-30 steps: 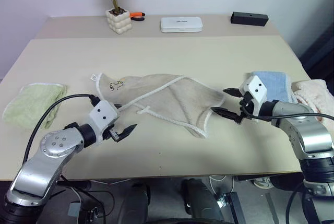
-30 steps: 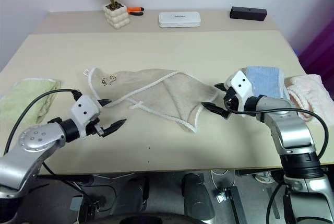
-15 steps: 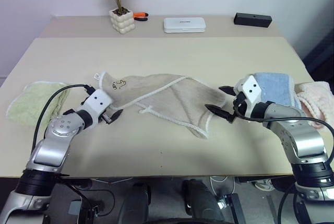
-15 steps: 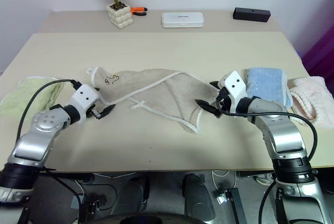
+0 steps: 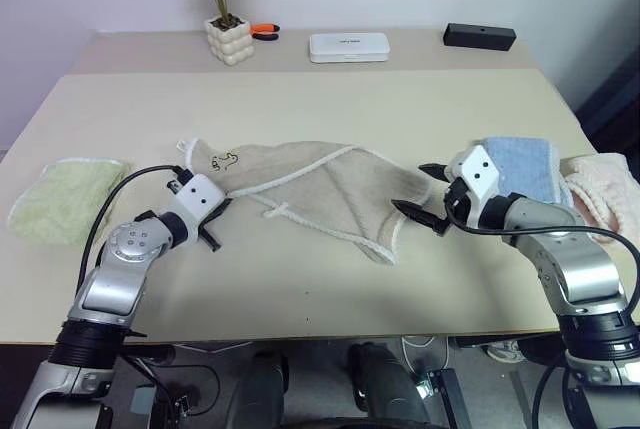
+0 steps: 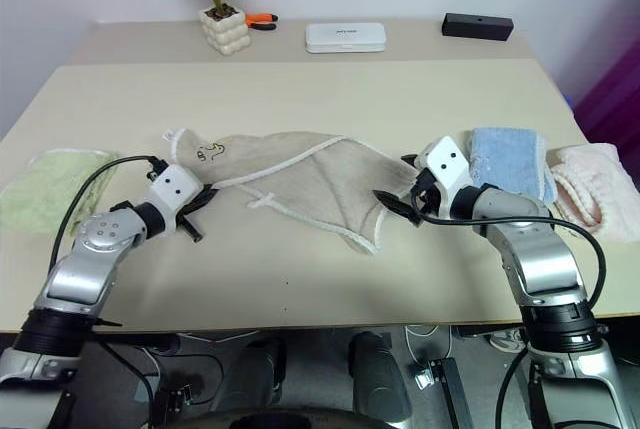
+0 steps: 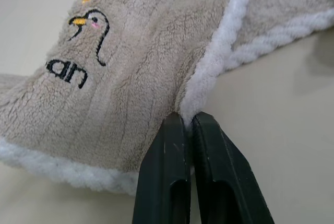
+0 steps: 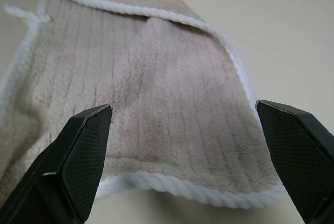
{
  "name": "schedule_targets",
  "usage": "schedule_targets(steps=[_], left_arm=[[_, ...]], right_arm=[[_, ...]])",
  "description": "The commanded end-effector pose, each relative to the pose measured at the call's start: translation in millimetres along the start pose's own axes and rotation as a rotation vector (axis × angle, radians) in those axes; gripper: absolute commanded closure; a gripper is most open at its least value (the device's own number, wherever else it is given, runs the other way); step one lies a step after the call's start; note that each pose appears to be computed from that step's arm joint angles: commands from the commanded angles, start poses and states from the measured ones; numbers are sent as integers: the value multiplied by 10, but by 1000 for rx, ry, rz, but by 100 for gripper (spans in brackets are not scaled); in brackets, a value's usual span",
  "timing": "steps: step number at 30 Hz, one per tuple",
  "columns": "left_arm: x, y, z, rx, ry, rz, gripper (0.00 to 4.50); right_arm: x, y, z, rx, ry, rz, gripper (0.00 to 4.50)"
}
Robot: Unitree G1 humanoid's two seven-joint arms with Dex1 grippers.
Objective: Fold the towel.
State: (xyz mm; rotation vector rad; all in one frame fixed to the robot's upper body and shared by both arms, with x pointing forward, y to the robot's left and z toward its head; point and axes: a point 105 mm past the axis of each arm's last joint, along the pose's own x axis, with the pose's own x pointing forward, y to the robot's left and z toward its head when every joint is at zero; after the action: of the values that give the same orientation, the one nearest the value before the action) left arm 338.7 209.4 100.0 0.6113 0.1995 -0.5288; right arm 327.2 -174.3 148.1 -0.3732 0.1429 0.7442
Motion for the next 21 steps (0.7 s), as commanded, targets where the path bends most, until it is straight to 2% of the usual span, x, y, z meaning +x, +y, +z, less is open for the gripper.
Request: schedule_targets(steps=[1, 4, 9, 12, 17, 19, 21], left_arm=[[-158, 111, 136, 16, -46, 46, 445], [-310, 130, 174, 11, -65, 61, 445], [-432, 120, 84, 10, -36, 69, 445], [-469, 131, 47, 8, -19, 80, 445], [-508, 96, 64, -2, -22, 84, 445], [-522, 72, 75, 0, -21, 83, 450], [-538, 67, 78, -3, -19, 87, 450]], right_arm=[[-27, -131, 61, -74, 34, -30, 0], [8, -251, 41, 10, 39, -64, 0], [122, -504, -152, 117, 128, -167, 0], [215, -526, -227, 239, 141, -157, 0], [329, -642, -430, 290, 228, -213, 0], [342, -660, -471, 293, 248, -219, 54], [345, -668, -458, 293, 244, -216, 127]])
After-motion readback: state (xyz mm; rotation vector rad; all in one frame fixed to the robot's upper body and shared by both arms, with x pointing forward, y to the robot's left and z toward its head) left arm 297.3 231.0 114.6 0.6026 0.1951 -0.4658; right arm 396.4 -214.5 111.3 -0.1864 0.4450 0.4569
